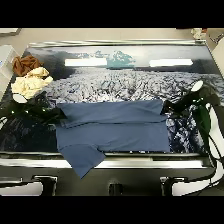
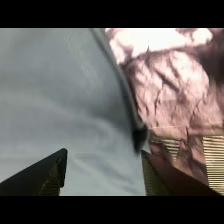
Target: Fold the clothes and pants, and hang the long-sleeved shirts on hangers.
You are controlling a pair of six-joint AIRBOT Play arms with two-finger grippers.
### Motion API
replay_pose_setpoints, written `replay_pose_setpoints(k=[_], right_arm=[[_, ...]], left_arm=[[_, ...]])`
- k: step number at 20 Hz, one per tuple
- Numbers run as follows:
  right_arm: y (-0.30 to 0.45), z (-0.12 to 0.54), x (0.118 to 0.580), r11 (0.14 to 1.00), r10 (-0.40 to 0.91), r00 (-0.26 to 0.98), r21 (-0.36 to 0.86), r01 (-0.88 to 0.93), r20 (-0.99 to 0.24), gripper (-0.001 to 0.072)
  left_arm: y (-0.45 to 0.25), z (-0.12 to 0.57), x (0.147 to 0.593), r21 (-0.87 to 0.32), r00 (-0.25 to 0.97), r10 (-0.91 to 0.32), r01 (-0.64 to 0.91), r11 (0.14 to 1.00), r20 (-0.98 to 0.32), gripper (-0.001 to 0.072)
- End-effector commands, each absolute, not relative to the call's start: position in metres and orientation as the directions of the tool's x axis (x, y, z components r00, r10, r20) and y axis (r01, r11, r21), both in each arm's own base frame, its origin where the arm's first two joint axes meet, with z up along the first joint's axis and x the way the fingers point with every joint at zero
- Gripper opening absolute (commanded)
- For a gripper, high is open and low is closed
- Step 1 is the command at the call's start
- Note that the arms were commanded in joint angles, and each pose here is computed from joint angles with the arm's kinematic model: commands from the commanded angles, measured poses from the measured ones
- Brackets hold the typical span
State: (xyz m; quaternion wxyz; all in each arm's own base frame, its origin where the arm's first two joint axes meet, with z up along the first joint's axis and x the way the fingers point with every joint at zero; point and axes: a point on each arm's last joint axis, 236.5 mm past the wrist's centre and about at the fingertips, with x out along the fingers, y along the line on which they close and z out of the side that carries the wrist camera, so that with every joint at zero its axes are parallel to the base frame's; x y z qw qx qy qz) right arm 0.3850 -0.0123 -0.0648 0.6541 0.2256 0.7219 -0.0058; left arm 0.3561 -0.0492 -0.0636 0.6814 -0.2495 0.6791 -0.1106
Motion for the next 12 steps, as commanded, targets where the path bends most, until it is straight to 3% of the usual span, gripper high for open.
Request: replay_pose_setpoints(k=[1,4,9,12], right_arm=[[-0.038,-0.041,0.363,0.890,0.327,-0.075,0.280,0.359,-0.942,0.0557],[-0.065,-0.032,0.325,0.860,0.351,-0.138,0.261,0.440,-0.926,0.0557],[-0.046,-0.059,0.277,0.855,0.381,-0.189,0.267,0.445,-0.905,0.0564],[-0.039,-0.068,0.261,0.852,0.397,-0.225,0.266,0.451,-0.890,0.0563]], left_arm=[[-0.029,-0.041,0.335,-0.490,-0.012,-0.504,-0.215,0.845,-0.863,0.0601],[-0.016,-0.043,0.291,-0.451,-0.078,-0.481,-0.241,0.859,-0.873,0.0595],[-0.054,-0.099,0.162,-0.458,-0.244,-0.521,-0.272,0.846,-0.818,0.0594],[-0.069,-0.108,0.143,-0.482,-0.228,-0.552,-0.300,0.824,-0.802,0.0589]])
